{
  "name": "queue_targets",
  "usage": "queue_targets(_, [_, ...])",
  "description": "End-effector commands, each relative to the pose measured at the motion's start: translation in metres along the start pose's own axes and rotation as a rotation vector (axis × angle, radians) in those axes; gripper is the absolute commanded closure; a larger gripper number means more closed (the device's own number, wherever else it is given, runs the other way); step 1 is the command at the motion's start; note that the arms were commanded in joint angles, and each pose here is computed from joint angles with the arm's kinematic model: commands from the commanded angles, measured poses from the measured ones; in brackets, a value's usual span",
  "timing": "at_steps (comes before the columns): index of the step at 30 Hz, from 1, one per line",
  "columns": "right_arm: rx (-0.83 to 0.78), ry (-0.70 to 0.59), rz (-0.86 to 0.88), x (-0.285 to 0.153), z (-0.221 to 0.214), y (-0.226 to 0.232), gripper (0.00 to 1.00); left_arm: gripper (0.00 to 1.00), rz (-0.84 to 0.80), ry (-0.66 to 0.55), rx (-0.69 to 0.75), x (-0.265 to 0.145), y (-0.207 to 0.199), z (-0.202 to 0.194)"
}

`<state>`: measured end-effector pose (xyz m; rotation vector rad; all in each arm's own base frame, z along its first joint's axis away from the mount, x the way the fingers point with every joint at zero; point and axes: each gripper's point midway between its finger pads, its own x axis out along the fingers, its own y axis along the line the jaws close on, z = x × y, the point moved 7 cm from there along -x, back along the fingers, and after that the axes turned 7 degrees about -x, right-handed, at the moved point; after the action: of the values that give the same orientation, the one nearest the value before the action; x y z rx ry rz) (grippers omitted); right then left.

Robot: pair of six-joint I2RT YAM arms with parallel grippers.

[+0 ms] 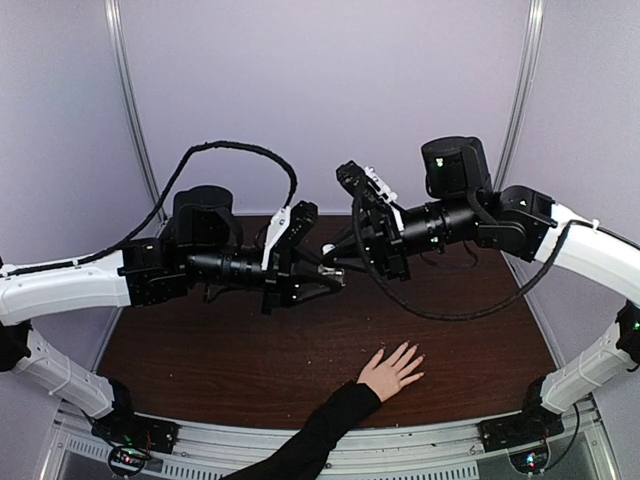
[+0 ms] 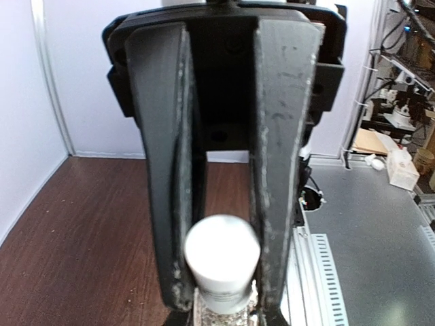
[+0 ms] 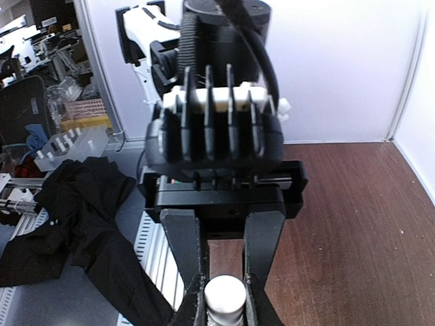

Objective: Paint the nails
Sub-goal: Screw the nail polish bottle cap onto the nail polish bottle.

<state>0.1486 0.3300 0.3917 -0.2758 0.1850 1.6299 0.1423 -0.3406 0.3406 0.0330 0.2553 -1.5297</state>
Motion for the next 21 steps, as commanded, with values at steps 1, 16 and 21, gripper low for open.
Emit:
queue_targets(1, [0.109, 0.103, -0.030, 0.006, -0.018, 0.000, 0.88, 1.00, 0.321, -0.202, 0.039, -0.025, 0.032, 0.041])
queue_targets(16, [0.201, 0.142, -0.388, 0.026, -0.047, -0.035, 0.88, 1.00, 0.641, -0.247, -0.056, -0.019, 0.074, 0.033])
queue_targets(21, [0.199, 0.153, -0.437, 0.022, -0.050, -0.038, 0.86, 1.00, 0.643, -0.246, -0.061, -0.018, 0.074, 0.033])
